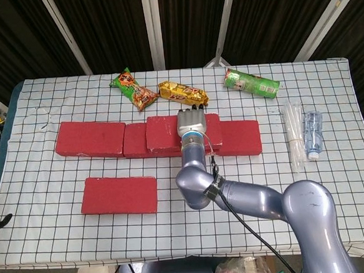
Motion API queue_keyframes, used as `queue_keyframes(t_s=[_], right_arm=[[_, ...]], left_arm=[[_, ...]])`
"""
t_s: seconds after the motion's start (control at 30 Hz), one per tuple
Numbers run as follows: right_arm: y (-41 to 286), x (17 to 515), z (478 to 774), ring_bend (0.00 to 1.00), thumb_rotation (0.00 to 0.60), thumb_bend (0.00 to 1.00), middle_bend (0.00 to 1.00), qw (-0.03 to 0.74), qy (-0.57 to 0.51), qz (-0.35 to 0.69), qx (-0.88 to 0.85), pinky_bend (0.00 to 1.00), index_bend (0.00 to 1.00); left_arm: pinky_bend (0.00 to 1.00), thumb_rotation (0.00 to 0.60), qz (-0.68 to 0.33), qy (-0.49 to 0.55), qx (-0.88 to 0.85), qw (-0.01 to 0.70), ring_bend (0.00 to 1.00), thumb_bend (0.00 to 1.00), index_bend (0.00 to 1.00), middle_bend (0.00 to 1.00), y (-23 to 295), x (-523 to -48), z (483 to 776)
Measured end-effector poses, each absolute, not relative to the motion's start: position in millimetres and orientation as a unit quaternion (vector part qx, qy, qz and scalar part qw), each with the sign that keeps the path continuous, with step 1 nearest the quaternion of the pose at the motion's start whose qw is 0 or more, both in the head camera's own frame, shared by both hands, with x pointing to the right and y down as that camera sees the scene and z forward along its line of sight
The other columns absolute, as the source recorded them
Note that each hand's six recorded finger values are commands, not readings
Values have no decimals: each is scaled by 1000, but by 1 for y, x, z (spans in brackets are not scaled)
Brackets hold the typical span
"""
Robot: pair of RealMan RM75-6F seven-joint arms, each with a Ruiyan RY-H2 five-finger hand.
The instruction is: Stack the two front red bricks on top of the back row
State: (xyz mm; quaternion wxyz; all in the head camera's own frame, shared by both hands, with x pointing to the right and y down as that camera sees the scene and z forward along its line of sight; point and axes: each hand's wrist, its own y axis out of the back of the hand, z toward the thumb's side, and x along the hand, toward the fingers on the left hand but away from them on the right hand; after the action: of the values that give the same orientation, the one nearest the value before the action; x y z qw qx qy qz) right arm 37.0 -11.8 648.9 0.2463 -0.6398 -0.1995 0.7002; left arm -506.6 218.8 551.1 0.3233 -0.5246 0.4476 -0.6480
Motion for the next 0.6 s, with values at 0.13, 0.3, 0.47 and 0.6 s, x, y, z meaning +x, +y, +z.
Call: queue_keyframes(t_s=[0.13, 0.3, 0.47, 0.6], right_arm=[[-21, 43, 647, 63, 600, 134, 239, 238, -208, 705, -635, 0, 263], [-25, 47, 648, 62, 600, 133, 239, 233, -213, 704, -636, 0, 263], [-25, 49, 651, 62, 600, 134, 239, 240, -212, 705, -632, 0, 263], [-23, 51, 653, 62, 600, 134, 239, 236, -210, 705, -635, 0, 263]], left_arm=[[0, 600, -649, 451, -521, 323, 0, 0, 63, 0, 218, -509, 550], [0, 600, -650, 451, -518, 325, 0, 0, 63, 0, 219, -508, 550], [0, 600, -650, 450, -518, 326, 0, 0, 63, 0, 219, -507, 550], [0, 600, -652, 449, -518, 325, 0, 0, 63, 0, 220, -507, 550]])
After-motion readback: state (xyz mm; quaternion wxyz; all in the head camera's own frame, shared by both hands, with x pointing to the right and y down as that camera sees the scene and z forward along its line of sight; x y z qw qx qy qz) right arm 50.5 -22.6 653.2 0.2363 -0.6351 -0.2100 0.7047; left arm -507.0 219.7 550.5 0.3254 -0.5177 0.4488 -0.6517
